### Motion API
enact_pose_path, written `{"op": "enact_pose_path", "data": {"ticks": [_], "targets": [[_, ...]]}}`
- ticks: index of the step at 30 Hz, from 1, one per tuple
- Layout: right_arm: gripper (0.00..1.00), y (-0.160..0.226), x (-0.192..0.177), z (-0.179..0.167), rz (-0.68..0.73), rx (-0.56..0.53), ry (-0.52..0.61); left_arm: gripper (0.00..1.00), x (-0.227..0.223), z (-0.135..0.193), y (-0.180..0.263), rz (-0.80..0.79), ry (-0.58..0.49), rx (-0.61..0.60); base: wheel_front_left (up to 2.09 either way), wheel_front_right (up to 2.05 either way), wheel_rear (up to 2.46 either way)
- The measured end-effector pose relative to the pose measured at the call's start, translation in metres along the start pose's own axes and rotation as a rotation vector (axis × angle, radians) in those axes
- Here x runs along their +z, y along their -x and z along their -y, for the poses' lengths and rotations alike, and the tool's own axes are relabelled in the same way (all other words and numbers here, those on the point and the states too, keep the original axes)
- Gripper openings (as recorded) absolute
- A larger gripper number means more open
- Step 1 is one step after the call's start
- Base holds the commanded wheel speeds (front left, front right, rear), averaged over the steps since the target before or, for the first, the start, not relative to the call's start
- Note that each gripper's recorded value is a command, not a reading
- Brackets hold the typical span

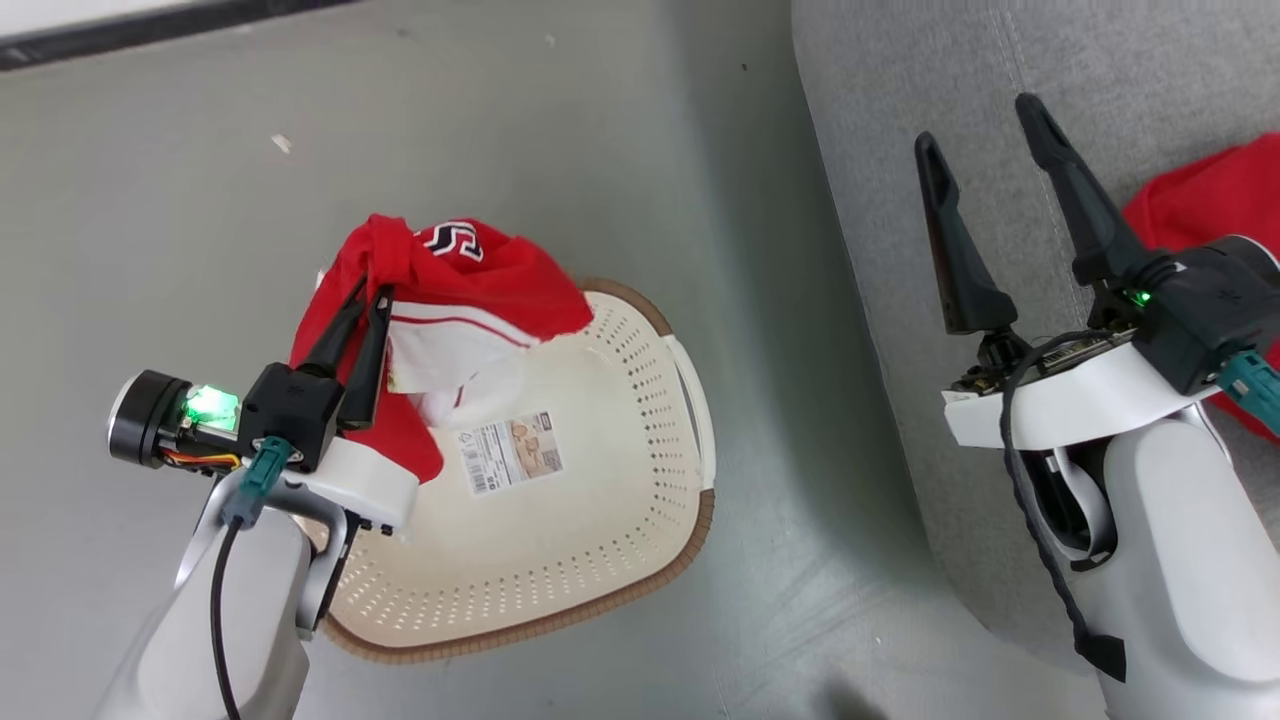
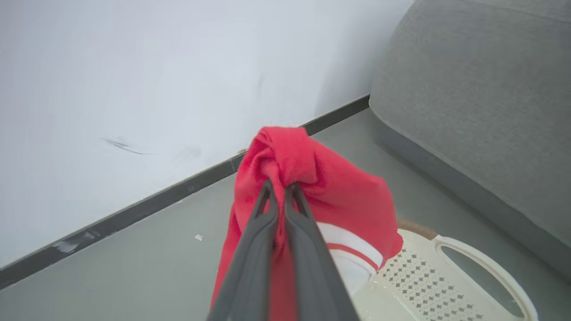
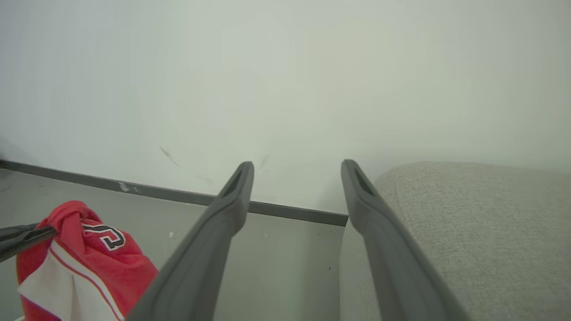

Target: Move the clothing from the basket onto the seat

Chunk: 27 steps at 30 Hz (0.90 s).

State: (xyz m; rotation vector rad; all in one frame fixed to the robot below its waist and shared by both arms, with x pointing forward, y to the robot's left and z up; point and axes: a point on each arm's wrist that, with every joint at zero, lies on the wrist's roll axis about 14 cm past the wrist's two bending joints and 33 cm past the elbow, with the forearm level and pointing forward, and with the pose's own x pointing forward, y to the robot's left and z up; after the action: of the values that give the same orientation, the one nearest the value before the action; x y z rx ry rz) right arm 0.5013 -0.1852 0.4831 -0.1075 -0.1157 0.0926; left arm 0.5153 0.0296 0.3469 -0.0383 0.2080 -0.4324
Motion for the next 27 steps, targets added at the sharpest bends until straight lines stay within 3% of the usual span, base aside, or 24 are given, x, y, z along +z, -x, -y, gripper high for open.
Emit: {"op": "enact_pose_path", "data": {"ticks": [17,27], "targets": [[1.0,0.011,0.038,-0.035,0.06,0.117,-0.015,0.0,0.12,-0.024,0.056,0.276,-0.078,0.115,0.0,0.0,0.0],[1.0,0.028,0.056,-0.051,0.08,0.156,-0.029,0.0,0.16,-0.035,0.105,0.36,-0.144,0.169,0.0,0.0,0.0]]}}
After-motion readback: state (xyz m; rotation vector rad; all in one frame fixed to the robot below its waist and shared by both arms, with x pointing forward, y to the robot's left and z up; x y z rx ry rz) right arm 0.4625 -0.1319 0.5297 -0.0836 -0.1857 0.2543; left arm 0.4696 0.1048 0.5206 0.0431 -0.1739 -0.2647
